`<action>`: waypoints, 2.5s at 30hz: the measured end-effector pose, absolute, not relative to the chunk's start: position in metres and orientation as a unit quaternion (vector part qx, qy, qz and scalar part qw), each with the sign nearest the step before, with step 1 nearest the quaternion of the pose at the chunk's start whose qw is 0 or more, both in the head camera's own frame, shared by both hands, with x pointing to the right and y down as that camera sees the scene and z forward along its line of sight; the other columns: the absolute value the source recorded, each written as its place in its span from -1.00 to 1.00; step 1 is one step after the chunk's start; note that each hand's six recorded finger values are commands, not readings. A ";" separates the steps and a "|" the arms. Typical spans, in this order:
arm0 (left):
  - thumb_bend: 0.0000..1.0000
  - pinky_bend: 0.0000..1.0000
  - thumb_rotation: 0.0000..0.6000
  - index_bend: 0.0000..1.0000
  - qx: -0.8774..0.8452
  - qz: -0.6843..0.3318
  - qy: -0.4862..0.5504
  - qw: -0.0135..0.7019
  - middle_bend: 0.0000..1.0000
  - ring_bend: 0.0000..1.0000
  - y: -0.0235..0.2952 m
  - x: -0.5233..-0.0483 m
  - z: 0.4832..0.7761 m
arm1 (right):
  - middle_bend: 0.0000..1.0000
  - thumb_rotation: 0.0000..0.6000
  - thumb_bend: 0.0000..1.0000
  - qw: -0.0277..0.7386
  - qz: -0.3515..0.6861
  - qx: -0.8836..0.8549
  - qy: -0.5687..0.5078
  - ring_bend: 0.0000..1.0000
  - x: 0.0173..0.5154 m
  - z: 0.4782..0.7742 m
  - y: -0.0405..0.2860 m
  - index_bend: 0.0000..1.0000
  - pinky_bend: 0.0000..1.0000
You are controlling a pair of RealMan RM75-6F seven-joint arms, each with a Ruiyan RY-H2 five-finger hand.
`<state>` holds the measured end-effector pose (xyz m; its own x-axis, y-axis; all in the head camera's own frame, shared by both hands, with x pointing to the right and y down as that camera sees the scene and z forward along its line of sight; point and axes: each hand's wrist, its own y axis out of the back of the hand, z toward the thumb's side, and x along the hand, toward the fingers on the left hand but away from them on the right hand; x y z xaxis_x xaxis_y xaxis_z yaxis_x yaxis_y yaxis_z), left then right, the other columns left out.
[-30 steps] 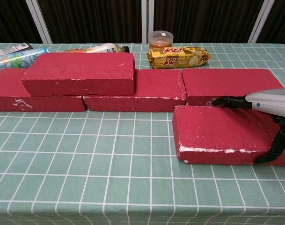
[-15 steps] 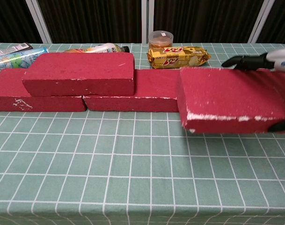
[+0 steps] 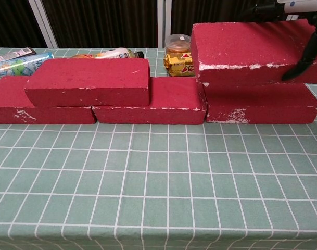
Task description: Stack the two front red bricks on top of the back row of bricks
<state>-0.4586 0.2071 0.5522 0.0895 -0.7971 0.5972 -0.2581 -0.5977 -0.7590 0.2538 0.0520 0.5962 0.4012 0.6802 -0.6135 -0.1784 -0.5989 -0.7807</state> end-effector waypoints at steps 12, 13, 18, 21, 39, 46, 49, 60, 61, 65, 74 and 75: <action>-0.94 -1.00 1.00 -1.00 -0.699 -0.551 0.385 0.246 -1.00 -1.00 0.211 -0.462 0.549 | -0.42 1.00 -0.83 0.393 0.520 -0.743 -0.149 -0.53 0.218 0.641 0.035 -1.00 -1.00; -0.94 -1.00 1.00 -1.00 -0.700 -0.551 0.384 0.244 -1.00 -1.00 0.211 -0.462 0.549 | -0.42 1.00 -0.83 0.390 0.519 -0.746 -0.147 -0.53 0.215 0.643 0.035 -1.00 -1.00; -0.94 -1.00 1.00 -1.00 -0.701 -0.551 0.384 0.237 -1.00 -1.00 0.212 -0.465 0.553 | -0.42 1.00 -0.83 0.372 0.515 -0.758 -0.147 -0.53 0.201 0.651 0.035 -1.00 -1.00; -0.94 -1.00 1.00 -1.00 -0.703 -0.552 0.384 0.234 -1.00 -1.00 0.213 -0.466 0.555 | -0.42 1.00 -0.84 0.358 0.517 -0.763 -0.150 -0.53 0.199 0.654 0.037 -1.00 -1.00; -0.94 -1.00 1.00 -1.00 -0.707 -0.546 0.389 0.223 -1.00 -1.00 0.214 -0.471 0.555 | -0.42 1.00 -0.85 0.326 0.536 -0.766 -0.142 -0.53 0.182 0.662 0.036 -1.00 -1.00; -0.94 -1.00 1.00 -1.00 -0.708 -0.546 0.390 0.218 -1.00 -1.00 0.216 -0.473 0.555 | -0.42 1.00 -0.85 0.317 0.540 -0.767 -0.139 -0.53 0.179 0.666 0.038 -1.00 -1.00; -0.94 -1.00 1.00 -1.00 -0.709 -0.547 0.390 0.216 -1.00 -1.00 0.216 -0.474 0.557 | -0.42 1.00 -0.84 0.314 0.539 -0.769 -0.140 -0.53 0.177 0.667 0.038 -1.00 -1.00; -0.94 -1.00 1.00 -1.00 -0.709 -0.548 0.391 0.211 -1.00 -1.00 0.217 -0.477 0.558 | -0.42 1.00 -0.84 0.315 0.542 -0.767 -0.136 -0.53 0.172 0.672 0.038 -1.00 -1.00; -0.94 -1.00 1.00 -1.00 -0.709 -0.548 0.392 0.210 -1.00 -1.00 0.217 -0.477 0.558 | -0.42 1.00 -0.84 0.316 0.542 -0.767 -0.136 -0.53 0.172 0.671 0.038 -1.00 -1.00; -0.94 -1.00 1.00 -1.00 -0.709 -0.548 0.392 0.209 -1.00 -1.00 0.218 -0.478 0.558 | -0.42 1.00 -0.84 0.319 0.546 -0.762 -0.137 -0.53 0.173 0.671 0.037 -1.00 -1.00; -0.94 -1.00 1.00 -1.00 -0.710 -0.548 0.391 0.206 -1.00 -1.00 0.219 -0.478 0.560 | -0.42 1.00 -0.84 0.317 0.551 -0.760 -0.140 -0.53 0.176 0.671 0.034 -1.00 -1.00; -0.94 -1.00 1.00 -1.00 -0.710 -0.549 0.390 0.206 -1.00 -1.00 0.219 -0.479 0.560 | -0.42 1.00 -0.84 0.316 0.550 -0.761 -0.139 -0.53 0.175 0.672 0.035 -1.00 -1.00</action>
